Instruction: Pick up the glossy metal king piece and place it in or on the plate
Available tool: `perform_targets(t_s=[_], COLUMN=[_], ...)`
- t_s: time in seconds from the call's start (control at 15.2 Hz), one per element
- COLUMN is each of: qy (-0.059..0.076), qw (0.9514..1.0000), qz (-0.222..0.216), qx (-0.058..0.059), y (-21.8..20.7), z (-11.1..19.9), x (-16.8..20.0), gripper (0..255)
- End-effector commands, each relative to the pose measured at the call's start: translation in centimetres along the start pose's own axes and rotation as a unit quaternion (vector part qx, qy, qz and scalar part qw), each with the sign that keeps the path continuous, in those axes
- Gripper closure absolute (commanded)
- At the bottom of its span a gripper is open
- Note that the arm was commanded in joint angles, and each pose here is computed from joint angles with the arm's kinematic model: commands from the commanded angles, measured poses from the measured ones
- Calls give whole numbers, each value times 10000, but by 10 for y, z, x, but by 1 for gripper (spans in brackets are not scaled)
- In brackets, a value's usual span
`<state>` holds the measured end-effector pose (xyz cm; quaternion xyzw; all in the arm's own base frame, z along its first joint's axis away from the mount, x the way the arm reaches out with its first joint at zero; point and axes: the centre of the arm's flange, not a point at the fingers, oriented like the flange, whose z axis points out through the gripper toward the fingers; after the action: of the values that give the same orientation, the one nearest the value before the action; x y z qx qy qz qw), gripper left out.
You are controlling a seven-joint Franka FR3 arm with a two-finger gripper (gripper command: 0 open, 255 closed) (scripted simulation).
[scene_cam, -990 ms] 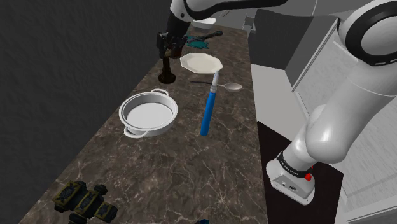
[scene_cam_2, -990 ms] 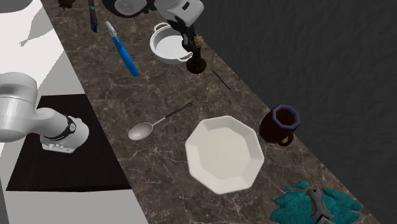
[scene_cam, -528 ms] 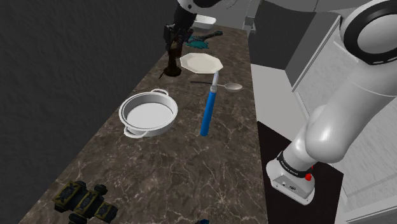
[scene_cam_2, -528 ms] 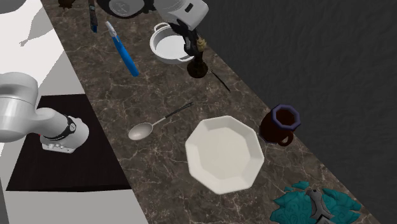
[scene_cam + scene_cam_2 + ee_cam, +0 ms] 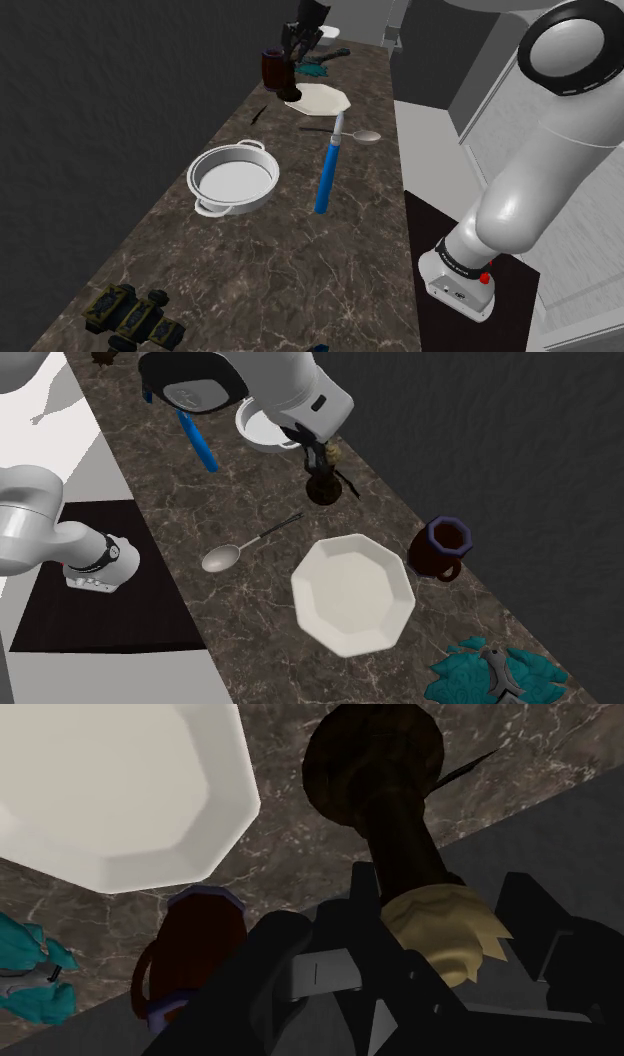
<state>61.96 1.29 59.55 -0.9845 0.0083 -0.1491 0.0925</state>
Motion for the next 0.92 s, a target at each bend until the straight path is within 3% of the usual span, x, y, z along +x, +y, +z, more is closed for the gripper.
perform_targets(t_s=[0.0,0.86], qy=[0,0], qw=[10000,10000], qz=[-7,-7], qx=[2,2], y=[26,185], z=[-5,-46], x=[7,55], gripper=[255,255])
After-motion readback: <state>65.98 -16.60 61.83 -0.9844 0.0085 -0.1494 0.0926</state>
